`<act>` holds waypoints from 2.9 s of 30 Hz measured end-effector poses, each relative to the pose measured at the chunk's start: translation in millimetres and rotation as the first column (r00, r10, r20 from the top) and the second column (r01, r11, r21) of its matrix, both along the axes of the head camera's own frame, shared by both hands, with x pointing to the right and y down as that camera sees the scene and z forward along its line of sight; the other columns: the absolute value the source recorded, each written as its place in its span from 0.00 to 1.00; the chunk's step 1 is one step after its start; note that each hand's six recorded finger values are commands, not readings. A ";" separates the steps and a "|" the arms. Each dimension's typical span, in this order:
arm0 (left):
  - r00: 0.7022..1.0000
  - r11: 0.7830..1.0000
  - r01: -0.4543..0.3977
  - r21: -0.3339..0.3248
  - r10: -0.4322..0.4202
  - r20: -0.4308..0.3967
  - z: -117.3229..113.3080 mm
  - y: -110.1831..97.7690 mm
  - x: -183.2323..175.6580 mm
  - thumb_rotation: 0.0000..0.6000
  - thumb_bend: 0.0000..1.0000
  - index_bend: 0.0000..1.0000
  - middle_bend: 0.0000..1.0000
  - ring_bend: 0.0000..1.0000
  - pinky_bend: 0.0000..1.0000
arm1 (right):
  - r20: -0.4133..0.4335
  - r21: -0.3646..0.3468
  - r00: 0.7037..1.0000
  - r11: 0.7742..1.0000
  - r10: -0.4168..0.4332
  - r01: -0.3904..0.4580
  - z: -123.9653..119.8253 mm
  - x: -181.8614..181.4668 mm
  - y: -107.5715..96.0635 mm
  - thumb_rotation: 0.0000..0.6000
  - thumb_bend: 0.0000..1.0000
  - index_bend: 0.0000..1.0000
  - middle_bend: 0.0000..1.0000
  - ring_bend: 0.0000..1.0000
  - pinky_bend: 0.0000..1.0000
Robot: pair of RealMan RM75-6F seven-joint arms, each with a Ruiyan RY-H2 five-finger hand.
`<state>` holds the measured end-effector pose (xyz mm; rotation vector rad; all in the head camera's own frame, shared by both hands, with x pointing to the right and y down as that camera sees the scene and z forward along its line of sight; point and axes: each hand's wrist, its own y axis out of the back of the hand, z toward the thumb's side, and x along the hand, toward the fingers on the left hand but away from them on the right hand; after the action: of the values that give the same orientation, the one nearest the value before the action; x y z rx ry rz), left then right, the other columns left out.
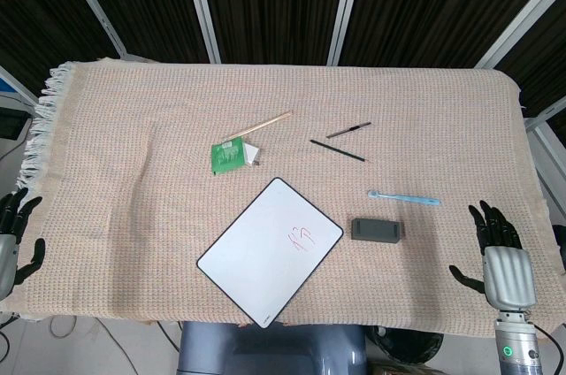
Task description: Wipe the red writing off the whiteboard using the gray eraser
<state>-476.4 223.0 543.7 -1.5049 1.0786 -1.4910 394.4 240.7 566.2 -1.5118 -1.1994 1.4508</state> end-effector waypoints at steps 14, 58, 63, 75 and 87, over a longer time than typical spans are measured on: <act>1.000 1.000 0.001 0.003 -0.001 0.003 -0.4 -0.2 -0.7 1.00 0.49 0.11 0.01 0.00 0.00 | 0.019 -0.016 1.000 1.000 -0.002 0.003 1.2 -0.9 0.3 1.00 0.15 0.00 0.02 0.01 0.15; 0.999 0.999 0.029 -0.021 -0.028 0.023 6.5 -2.4 -4.6 1.00 0.49 0.11 0.01 0.00 0.00 | 0.146 -0.418 0.966 0.872 -0.214 0.256 86.8 -87.1 -79.9 1.00 0.18 0.13 0.24 0.23 0.29; 0.999 0.999 0.030 -0.022 -0.029 0.026 7.2 -2.1 -4.3 1.00 0.49 0.11 0.01 0.00 0.00 | 0.146 -0.439 0.967 0.862 -0.211 0.254 101.3 -95.5 -76.1 1.00 0.21 0.17 0.27 0.27 0.33; 0.999 0.999 0.041 -0.025 -0.041 0.034 7.9 -3.0 -6.4 1.00 0.49 0.11 0.01 0.00 0.00 | 0.143 -0.440 0.968 0.863 -0.207 0.249 123.1 -108.9 -74.6 1.00 0.31 0.29 0.35 0.33 0.37; 0.998 0.999 0.047 -0.023 -0.046 0.035 7.3 -3.9 -7.3 1.00 0.49 0.11 0.01 0.00 0.00 | 0.127 -0.448 0.966 0.856 -0.226 0.259 131.2 -113.7 -73.1 1.00 0.34 0.35 0.39 0.37 0.39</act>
<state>-483.7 219.0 551.0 -1.4735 1.0858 -1.5612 280.7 167.6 697.4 -1.9678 -0.6839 1.5874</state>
